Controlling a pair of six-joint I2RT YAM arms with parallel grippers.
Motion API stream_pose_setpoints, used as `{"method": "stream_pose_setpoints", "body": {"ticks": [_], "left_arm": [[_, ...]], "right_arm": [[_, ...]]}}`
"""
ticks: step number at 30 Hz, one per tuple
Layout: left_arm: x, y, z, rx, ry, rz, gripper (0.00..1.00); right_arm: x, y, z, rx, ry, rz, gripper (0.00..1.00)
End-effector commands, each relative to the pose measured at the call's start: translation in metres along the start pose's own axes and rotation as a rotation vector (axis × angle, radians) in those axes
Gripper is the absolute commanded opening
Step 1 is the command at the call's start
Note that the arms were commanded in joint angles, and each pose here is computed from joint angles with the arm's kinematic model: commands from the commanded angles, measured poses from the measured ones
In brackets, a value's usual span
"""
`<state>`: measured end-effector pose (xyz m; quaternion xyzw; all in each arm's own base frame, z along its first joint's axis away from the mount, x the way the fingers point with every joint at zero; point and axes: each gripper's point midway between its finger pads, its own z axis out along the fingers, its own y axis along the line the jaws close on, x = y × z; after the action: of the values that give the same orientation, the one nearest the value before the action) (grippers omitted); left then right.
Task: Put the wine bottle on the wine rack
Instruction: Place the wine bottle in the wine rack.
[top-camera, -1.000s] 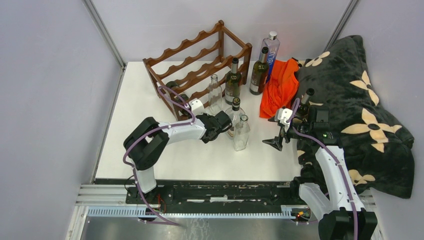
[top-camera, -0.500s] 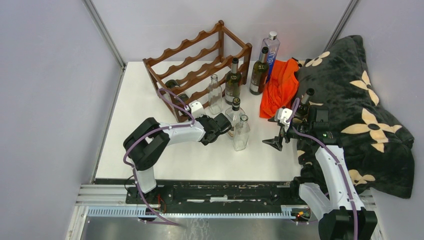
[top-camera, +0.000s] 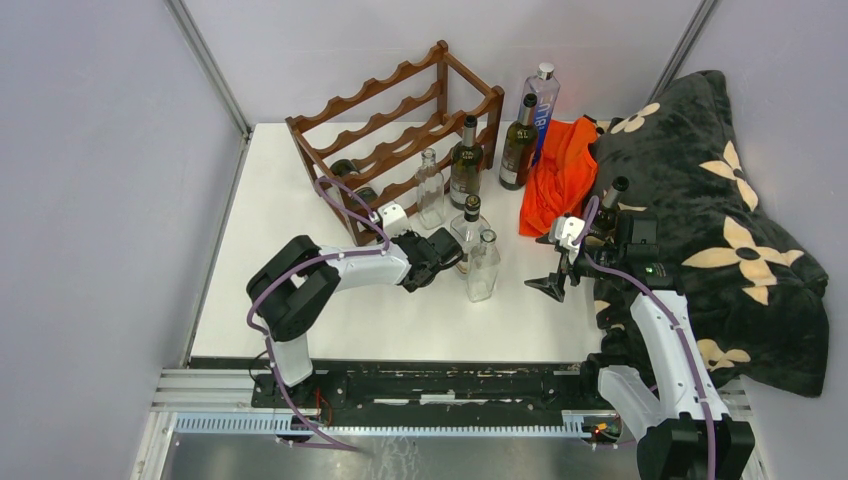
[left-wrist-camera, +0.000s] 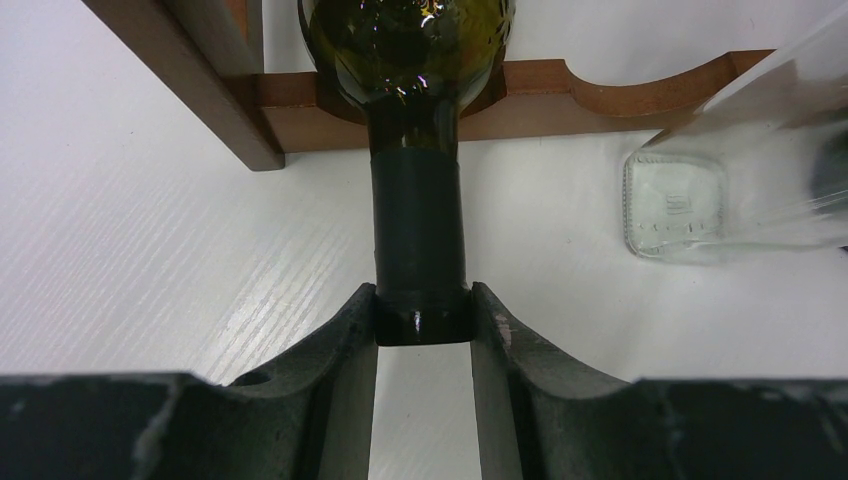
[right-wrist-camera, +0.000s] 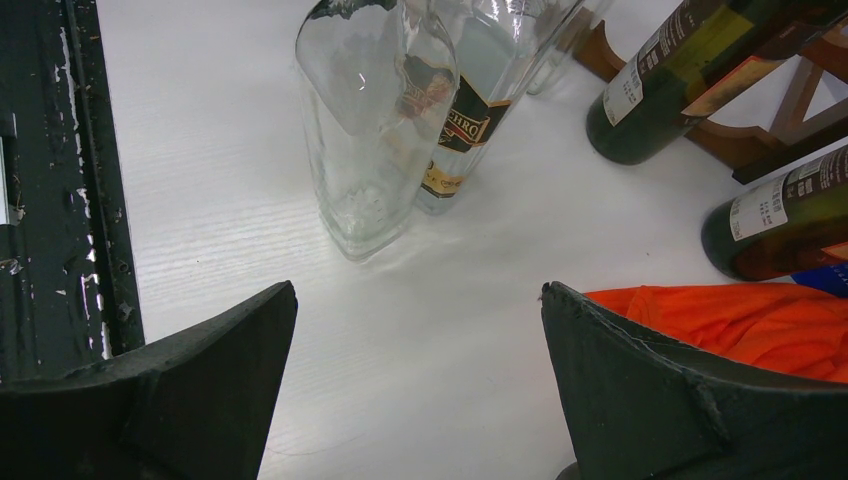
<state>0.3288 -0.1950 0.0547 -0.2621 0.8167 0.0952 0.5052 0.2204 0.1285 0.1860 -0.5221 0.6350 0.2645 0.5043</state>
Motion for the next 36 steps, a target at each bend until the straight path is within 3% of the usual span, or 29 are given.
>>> {"method": "stream_pose_setpoints", "body": {"ticks": [1, 22, 36], "left_arm": [[-0.001, 0.007, 0.011, -0.025, -0.043, 0.022, 0.20], [-0.004, 0.008, 0.003, -0.039, -0.103, 0.039, 0.20], [0.018, 0.010, 0.010, -0.069, -0.033, -0.010, 0.19]], "right_arm": [[-0.014, -0.005, -0.002, -0.002, -0.035, -0.044, 0.98], [-0.014, -0.004, -0.002, -0.007, -0.034, -0.044, 0.98], [-0.014, -0.004, -0.003, -0.007, -0.031, -0.049, 0.98]]}}
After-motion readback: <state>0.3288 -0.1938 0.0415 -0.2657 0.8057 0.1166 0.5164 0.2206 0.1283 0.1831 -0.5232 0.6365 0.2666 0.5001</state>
